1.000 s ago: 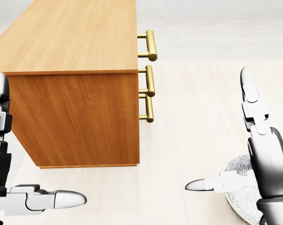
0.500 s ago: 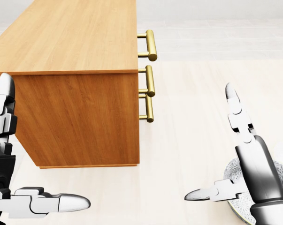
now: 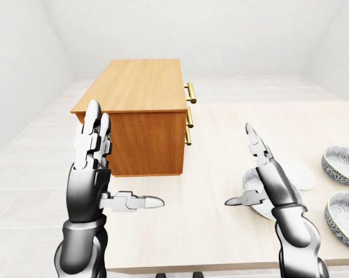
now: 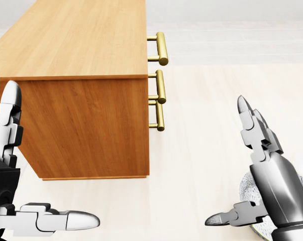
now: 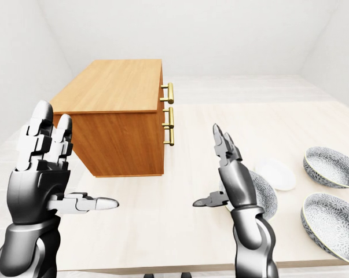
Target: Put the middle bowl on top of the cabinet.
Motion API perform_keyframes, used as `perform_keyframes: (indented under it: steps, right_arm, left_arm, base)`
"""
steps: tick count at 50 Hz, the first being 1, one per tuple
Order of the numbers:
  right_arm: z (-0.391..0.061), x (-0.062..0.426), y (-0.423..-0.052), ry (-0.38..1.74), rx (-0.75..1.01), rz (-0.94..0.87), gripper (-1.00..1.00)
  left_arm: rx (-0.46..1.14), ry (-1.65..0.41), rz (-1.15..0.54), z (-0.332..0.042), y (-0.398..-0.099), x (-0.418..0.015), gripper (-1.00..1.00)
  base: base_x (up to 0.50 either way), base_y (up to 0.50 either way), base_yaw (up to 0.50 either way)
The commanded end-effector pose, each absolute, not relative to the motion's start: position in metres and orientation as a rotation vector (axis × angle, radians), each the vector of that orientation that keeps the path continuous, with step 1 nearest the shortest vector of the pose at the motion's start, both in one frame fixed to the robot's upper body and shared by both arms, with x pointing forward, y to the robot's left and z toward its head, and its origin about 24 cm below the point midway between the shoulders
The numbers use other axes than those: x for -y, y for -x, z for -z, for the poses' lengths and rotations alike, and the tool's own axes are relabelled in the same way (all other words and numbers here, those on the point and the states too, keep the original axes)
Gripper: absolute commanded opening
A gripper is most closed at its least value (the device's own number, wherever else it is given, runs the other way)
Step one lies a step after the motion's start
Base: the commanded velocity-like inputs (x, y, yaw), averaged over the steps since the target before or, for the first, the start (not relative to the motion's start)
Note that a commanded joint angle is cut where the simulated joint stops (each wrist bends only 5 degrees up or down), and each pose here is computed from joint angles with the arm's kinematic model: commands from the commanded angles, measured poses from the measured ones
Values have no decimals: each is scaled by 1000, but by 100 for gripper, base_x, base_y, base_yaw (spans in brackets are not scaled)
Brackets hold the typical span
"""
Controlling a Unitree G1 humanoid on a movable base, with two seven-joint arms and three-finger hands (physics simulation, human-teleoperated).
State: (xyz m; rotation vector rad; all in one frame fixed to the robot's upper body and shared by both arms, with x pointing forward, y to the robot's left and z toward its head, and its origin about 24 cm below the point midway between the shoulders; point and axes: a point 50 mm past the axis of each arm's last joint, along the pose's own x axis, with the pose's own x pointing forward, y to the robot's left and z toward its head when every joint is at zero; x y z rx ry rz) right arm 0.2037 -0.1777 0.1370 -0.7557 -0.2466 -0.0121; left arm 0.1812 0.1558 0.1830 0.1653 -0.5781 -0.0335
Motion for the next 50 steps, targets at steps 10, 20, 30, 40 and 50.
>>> perform_keyframes:
  steps: [10,20,30,40,50]
  right_arm:
    - [-171,190,-170,1012,235,107,100]
    - [-170,193,-168,1112,210,134,100]
    - [-171,190,-168,1224,191,151,100]
    - [-170,192,-166,1312,162,170,100]
    - [-168,190,-166,1405,121,179,100]
  left_arm:
    - [565,-168,39,-181,-181,-155,100]
    - [557,-175,34,-179,-181,-154,100]
    - [553,-175,40,-178,-181,-154,100]
    - [544,-179,42,-177,-182,-153,100]
    - [546,-185,55,-177,-182,-152,100]
  base:
    - [0,0,0]
    - [0,0,0]
    - [0,0,0]
    - [0,0,0]
    - [0,0,0]
